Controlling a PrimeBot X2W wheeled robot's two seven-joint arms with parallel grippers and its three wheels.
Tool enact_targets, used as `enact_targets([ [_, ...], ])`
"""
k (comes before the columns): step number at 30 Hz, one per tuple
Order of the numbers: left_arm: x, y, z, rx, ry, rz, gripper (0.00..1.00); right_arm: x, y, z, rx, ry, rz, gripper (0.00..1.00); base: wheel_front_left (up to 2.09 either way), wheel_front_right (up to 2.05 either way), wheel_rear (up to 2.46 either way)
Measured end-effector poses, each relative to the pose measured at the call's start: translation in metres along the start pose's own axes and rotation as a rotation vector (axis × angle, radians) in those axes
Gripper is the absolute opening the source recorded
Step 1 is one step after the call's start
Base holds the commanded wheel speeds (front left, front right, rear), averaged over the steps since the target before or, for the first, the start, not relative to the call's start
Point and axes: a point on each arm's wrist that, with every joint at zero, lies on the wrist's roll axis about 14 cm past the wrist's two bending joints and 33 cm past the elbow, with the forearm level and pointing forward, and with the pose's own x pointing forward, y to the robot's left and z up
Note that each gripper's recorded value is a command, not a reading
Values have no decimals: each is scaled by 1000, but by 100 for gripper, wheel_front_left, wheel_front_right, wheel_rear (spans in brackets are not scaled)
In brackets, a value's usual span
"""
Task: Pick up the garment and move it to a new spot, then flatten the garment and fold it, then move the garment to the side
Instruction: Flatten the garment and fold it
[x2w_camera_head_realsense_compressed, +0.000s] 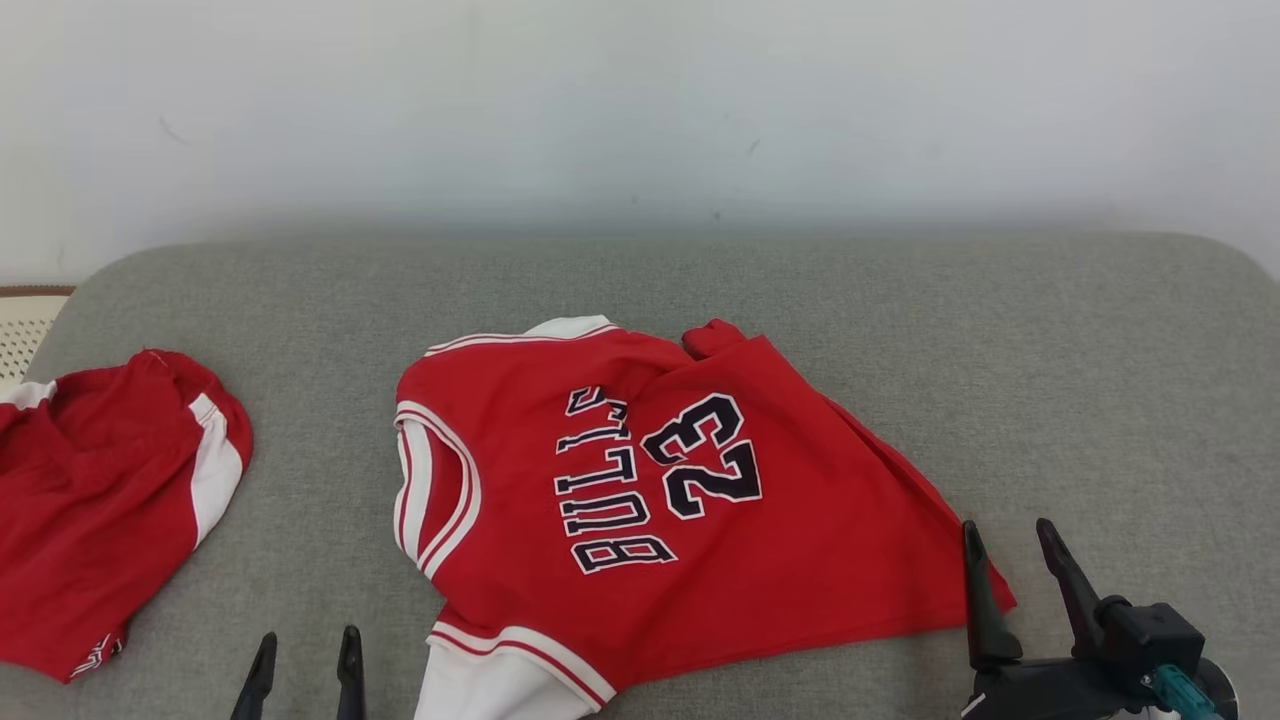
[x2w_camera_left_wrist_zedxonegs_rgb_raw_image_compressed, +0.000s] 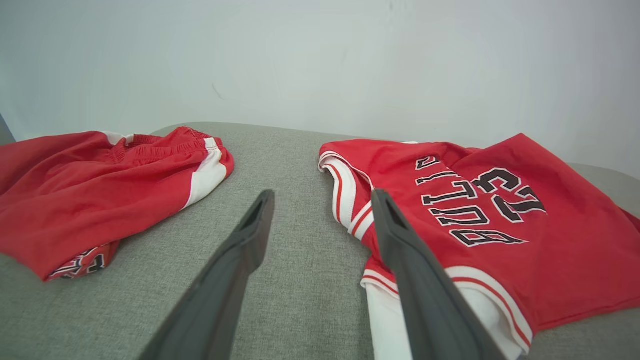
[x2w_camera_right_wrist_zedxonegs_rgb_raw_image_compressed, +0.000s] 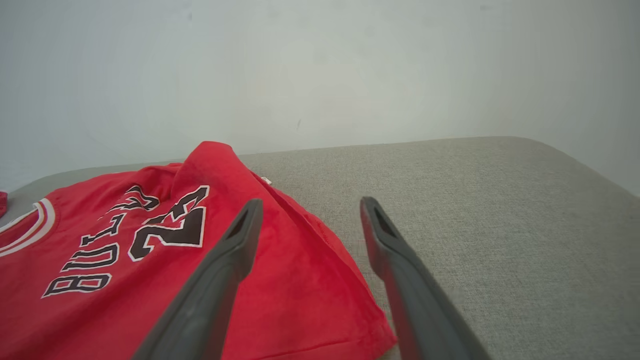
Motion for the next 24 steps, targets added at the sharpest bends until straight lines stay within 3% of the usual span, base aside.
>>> enact_targets([
  [24,10,1,9,23,-35,5,100,-21,-8,9,-14,-30,-60,100,0,0,0],
])
